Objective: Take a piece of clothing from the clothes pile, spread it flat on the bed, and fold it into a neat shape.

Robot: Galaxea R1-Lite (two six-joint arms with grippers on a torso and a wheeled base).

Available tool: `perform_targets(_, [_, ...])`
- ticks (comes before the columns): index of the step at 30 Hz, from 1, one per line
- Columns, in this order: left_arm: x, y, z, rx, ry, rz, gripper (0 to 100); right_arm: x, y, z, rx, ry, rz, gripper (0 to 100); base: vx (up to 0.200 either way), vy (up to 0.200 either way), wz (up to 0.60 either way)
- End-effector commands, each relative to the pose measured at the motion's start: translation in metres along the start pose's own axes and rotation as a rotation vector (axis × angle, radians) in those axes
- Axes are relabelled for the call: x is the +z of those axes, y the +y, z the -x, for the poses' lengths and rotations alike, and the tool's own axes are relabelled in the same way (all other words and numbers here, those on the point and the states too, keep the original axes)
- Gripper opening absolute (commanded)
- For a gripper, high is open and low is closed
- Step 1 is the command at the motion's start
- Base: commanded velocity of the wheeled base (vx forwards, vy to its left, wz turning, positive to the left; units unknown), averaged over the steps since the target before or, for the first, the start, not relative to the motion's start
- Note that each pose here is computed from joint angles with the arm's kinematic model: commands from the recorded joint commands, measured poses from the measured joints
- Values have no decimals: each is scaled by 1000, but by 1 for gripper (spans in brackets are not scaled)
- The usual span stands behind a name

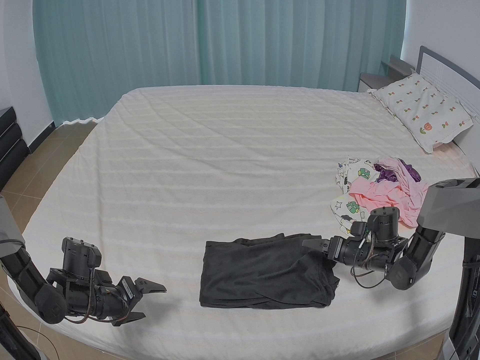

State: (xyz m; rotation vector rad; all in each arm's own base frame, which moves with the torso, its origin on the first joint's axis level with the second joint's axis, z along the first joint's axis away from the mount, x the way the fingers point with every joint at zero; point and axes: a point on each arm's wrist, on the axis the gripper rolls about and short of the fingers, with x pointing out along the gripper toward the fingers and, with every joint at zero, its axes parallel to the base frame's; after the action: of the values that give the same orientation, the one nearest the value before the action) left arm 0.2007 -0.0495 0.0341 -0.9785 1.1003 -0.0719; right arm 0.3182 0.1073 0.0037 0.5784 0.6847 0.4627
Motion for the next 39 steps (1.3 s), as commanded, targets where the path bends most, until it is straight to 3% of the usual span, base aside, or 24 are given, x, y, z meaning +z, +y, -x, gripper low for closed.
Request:
perform_targets(1, [0,0,-1,3,2,2,100,6,-4,-27,-17,4,-7,100,0,0,0])
perform_targets(10, [2,2,-5,-11,-9,-7,100,1,-10,-41,-40,22,-13,100,0,0,0])
perform_targets(16, [1,3,-5,-16,-13,-10,100,8,-12,-54,-55,-13,-8,100,0,0,0])
perform_targets(17, [1,3,-5,-16,-13,-10,100,11,-10,-55,-50,-20,-12,0,0,0,0])
perform_targets(33, [1,3,-6,-16,-13,-8,100,29,-23,-46,-80,-67,-59,0,0,0,0])
perform_targets(39, [1,3,-6,-16,-13,-8,100,33,-24,-56,-62,-88,-132,0,0,0,0])
